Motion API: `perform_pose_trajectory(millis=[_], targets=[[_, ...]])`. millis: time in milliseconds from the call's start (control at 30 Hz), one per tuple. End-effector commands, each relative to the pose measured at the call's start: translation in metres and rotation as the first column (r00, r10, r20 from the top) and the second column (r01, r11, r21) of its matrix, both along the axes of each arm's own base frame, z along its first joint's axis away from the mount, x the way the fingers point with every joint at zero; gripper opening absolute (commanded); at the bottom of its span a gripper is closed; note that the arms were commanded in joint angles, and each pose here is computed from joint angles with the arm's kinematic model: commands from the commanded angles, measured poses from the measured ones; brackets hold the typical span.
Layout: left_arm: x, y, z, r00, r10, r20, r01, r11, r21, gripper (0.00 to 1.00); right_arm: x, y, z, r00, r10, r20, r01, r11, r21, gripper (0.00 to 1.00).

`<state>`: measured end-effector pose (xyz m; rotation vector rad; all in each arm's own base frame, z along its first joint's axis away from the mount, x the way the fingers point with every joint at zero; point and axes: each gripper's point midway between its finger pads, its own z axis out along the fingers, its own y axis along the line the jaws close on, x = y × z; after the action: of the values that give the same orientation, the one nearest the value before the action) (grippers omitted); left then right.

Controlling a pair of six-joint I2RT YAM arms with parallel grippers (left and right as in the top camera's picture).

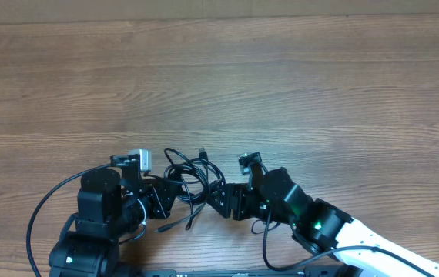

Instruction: Untangle cables

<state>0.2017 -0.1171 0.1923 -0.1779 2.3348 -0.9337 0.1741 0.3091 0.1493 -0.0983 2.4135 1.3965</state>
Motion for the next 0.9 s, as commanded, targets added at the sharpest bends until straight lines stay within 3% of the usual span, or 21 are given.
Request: perform_pose_trajectory(millis=[0, 367, 667, 867], targets=[[0.005, 0.011, 0.000, 0.997, 0.073, -0.004, -0.073, 0.997, 0.030, 0.04, -0.010, -0.003, 0.027, 0.998, 0.035, 0.044, -0.037, 0.997, 0.062, 0.57], [0.004, 0.013, -0.002, 0.997, 0.082, -0.015, -0.082, 0.996, 0.035, 0.04, -0.025, -0.034, 0.055, 0.998, -0.013, 0.067, 0.007, 0.996, 0.088, 0.63], [0.002, 0.013, -0.005, 0.991, 0.115, -0.061, -0.115, 0.993, 0.007, 0.04, -0.021, -0.043, 0.029, 0.995, -0.089, -0.042, 0.089, 0.996, 0.006, 0.68], [0.004, 0.030, -0.014, 0.936, 0.305, -0.177, -0.313, 0.950, -0.017, 0.04, -0.015, -0.039, 0.025, 0.994, -0.102, -0.039, 0.102, 0.995, 0.000, 0.72]])
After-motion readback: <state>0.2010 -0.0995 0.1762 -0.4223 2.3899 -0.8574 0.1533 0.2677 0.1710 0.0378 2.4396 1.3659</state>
